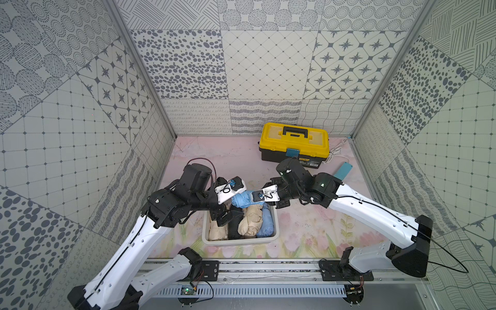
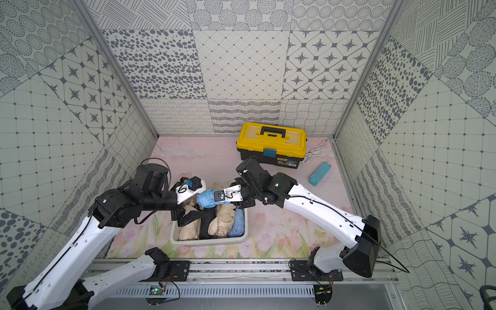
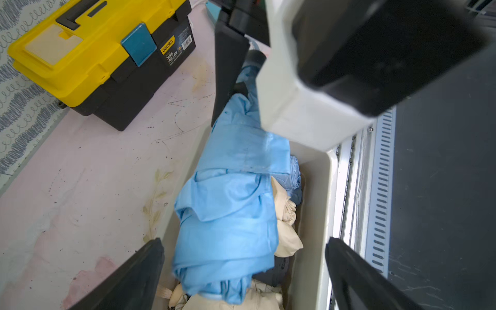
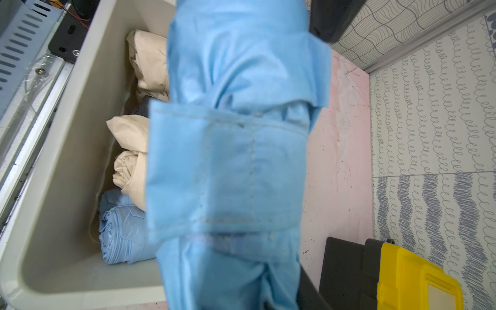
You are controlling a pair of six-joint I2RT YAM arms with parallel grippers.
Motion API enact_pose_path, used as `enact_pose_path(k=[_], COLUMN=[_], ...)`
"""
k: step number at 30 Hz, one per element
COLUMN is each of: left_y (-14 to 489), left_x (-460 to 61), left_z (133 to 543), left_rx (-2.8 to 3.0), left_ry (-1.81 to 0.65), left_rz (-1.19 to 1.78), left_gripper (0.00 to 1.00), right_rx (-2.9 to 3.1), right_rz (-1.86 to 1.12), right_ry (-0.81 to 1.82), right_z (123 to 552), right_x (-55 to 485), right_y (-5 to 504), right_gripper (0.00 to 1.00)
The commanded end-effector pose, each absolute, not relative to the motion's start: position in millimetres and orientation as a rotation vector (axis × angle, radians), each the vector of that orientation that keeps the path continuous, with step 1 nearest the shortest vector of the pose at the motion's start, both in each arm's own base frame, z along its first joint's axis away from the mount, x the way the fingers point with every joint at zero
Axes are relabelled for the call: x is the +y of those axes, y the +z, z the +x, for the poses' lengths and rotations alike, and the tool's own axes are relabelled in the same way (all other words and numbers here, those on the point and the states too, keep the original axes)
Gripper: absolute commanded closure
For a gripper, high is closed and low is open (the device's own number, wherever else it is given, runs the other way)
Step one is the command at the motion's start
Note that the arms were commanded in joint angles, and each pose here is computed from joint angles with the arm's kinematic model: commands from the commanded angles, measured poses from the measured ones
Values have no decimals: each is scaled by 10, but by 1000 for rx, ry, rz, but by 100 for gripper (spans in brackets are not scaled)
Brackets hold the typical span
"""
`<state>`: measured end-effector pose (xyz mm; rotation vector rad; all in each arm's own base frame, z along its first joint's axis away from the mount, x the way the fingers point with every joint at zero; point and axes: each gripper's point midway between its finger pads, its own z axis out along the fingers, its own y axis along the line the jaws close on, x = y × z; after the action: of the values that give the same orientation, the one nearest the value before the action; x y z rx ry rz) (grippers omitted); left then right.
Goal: Put the umbrella into the storage box
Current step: Pick up the umbrella from the center of the board.
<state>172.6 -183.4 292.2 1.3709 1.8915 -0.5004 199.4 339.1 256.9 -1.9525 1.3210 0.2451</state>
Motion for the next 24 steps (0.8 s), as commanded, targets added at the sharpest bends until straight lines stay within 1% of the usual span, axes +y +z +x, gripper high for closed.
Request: enact_pose_path(k=[1,6,11,14,19,24], left_y=[2805,2751,2769,2811,2850,2841], left_x=[-1905,-1921,-1941,-1975,-2008,-2001], left_z=[1679,1792,1900,1892,1842,1794], left_rx=[1824,1805,1769,1733,1696,1690], left_ry=[-526,-481,-440,-456,-494,-509], left_rz=[1472,1460,1434,1431,1419,1416], left_gripper=[1,1,6,14,32,47], right_rx=[1215,1214,1215,1218,1225,1233], right_rz=[-1909,-1906,-1907,-1908,-1914,-1902], right_ry=[308,365,417,434,458,481], right_z=[1942,1886,1835,1823,1810,1809], right_x=[3564,3619,3655,3669,3691,3711], right_y=[2871,2904,2909,2898,2867,2871], right_gripper=[75,75,75,75,76,75])
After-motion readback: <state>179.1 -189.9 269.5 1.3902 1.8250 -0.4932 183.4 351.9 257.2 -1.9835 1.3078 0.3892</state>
